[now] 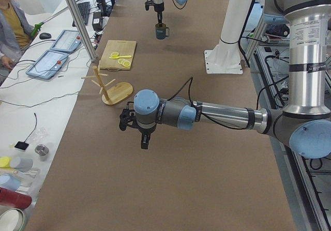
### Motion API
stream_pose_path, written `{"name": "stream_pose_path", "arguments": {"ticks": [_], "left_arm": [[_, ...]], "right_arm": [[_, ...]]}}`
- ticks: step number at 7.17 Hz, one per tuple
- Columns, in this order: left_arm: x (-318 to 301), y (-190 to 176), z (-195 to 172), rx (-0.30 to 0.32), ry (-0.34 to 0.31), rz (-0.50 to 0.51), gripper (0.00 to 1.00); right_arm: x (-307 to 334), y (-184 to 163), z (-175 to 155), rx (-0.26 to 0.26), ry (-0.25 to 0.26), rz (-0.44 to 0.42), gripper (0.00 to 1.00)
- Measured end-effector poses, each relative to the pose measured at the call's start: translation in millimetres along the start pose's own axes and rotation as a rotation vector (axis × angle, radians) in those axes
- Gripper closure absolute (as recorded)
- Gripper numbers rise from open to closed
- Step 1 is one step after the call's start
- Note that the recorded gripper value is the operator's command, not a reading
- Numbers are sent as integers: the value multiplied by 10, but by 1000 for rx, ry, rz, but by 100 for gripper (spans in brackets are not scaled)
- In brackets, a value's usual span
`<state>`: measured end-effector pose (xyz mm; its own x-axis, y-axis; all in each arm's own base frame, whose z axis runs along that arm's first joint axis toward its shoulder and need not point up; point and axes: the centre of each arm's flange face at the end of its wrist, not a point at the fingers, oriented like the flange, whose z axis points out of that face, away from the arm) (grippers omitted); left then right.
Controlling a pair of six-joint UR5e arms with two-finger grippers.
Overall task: Hang cup on storage rack
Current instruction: 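Carry the blue mug with the right gripper and lower it onto the table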
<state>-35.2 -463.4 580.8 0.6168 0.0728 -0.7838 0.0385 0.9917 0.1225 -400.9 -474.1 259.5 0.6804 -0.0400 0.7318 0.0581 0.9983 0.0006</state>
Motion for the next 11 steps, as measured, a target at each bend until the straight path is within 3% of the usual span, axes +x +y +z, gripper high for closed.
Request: {"name": "stream_pose_path", "arguments": {"ticks": [2, 6, 8, 11], "left_arm": [[20, -3, -15, 4, 0, 5, 2], [0, 0, -1, 0, 0, 0, 2], [-5, 1, 4, -1, -1, -1, 2], [-7, 1, 5, -1, -1, -1, 2]], "right_arm": [[-354, 199, 294, 19, -22, 12, 100], [-866, 181, 449, 14, -87, 343, 100], [-1069, 270, 493, -4, -93, 499, 100], [-1539, 455, 689, 1, -82, 669, 100]]}}
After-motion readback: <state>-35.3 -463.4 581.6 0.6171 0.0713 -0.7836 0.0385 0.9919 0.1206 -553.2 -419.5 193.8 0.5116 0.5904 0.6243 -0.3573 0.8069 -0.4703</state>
